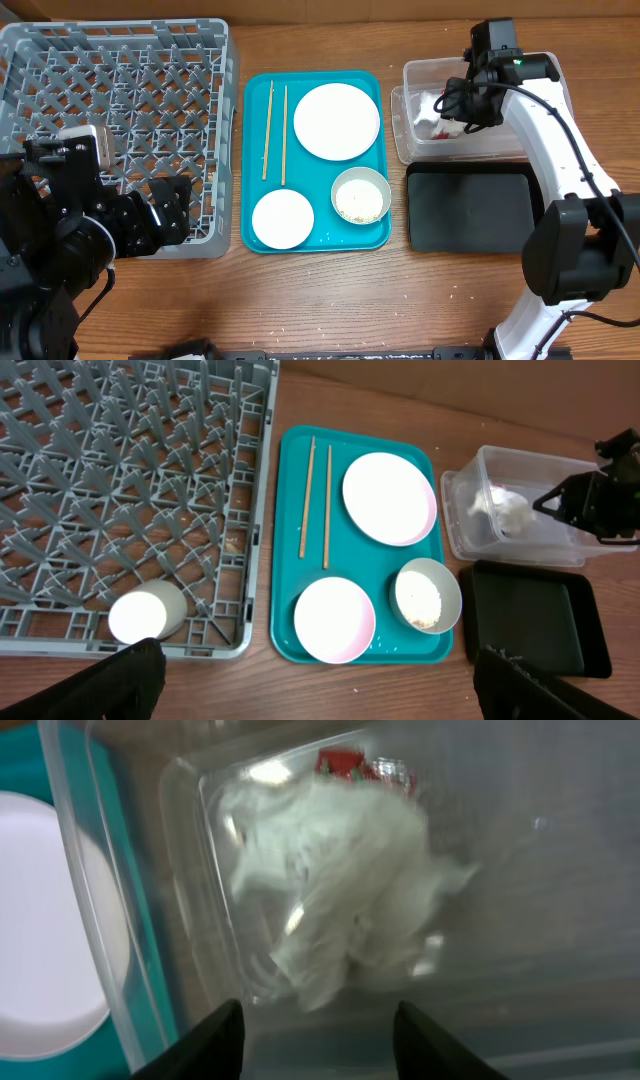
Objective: Sort waste into correct bins and load items into the dishwasher
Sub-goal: 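Drop the tissue into the clear plastic bin, then grasp the rim of the grey rice bowl with the right gripper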
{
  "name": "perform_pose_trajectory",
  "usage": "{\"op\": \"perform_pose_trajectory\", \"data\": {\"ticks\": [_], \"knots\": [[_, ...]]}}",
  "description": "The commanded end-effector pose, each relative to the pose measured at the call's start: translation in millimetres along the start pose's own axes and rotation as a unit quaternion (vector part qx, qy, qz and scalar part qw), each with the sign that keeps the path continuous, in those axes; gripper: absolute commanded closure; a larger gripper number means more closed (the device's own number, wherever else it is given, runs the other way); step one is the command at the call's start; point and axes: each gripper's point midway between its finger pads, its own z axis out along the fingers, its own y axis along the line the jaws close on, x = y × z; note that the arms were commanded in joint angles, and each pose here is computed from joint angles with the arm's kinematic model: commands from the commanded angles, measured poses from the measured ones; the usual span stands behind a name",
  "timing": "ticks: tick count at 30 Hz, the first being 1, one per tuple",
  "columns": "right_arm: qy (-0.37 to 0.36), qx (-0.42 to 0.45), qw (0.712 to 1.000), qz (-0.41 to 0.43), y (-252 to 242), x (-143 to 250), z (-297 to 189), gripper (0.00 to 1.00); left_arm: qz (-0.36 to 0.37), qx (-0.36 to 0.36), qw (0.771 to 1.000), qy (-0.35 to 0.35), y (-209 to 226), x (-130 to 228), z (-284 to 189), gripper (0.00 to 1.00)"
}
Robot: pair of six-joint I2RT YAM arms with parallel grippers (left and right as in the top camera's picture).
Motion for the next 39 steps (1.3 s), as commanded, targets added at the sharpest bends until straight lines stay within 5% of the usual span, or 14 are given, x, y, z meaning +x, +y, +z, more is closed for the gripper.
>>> {"op": "perform_pose_trajectory", "data": {"ticks": [1, 4, 11, 19, 28, 31, 39], "knots": [[-0.039, -0.082, 0.995, -0.035, 37.2, -13.1, -54.4, 0.47, 0.014, 0.009, 1.0, -0.002, -3.7, -0.5, -1.0, 0.0], [-0.021, -0.168, 0.983, -0.075, 75.2, 9.3, -96.8, 0.3, 0.014, 0.009, 1.0, -0.002, -3.7, -0.5, -1.0, 0.0], [0.064, -0.196, 0.97, -0.127, 128.7, 92.3, -135.5, 0.37, 0.014, 0.009, 1.0, -0.002, -3.7, -0.5, -1.0, 0.0], [0.048, -0.083, 0.981, -0.171, 168.1, 144.4, -70.7, 0.38, 0.014, 0.009, 1.0, -0.002, -3.7, -0.5, -1.0, 0.0], [0.046, -0.064, 0.983, -0.167, 180.7, 172.8, 20.0, 0.49, 0.014, 0.009, 1.0, -0.002, -3.7, -0.5, -1.0, 0.0], [0.059, -0.063, 0.982, -0.17, 181.2, 180.8, 38.2, 0.66, 0.014, 0.009, 1.0, -0.002, -3.7, -0.5, -1.0, 0.0], [0.113, -0.083, 0.975, -0.172, 187.9, 204.0, 56.9, 0.67, 0.014, 0.009, 1.0, -0.002, -3.7, -0.5, -1.0, 0.0]]}}
